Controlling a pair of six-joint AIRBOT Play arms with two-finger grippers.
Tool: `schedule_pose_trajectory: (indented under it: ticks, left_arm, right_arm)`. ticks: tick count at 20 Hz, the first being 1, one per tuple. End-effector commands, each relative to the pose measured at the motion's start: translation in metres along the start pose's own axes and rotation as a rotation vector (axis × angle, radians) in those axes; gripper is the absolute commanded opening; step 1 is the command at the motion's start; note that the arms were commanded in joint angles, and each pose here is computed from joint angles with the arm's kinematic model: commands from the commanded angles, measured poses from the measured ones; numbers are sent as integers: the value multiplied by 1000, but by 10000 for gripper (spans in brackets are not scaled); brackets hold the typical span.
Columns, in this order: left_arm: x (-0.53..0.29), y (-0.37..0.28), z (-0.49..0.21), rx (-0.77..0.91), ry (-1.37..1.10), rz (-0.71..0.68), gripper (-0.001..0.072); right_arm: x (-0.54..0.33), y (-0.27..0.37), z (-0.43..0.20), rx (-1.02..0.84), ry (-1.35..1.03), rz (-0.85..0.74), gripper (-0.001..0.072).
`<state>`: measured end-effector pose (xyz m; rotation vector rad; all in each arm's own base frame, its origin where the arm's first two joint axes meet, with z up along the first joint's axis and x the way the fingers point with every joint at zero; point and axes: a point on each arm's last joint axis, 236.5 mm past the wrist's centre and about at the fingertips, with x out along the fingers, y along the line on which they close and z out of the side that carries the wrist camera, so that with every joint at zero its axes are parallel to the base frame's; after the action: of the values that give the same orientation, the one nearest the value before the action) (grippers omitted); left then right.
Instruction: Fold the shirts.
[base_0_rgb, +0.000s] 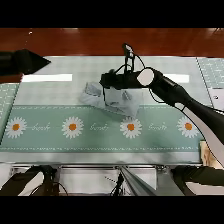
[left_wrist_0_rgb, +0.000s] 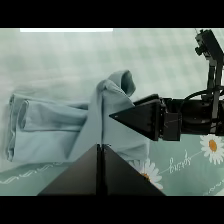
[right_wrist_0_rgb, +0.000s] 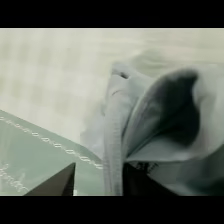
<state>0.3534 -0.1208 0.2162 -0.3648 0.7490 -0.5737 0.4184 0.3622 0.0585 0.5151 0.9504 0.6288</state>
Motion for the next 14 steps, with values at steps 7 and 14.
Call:
schedule_pose_trajectory:
  ticks: [7, 14]
  left_arm:
    - [19, 42, -41, -62, 90, 81, 24]
    - [19, 44, -37, -62, 73, 89, 24]
  right_arm:
    - [-102, -36, 37, -119, 49, -71, 489]
    - [-177, -116, -3, -163, 295, -296, 533]
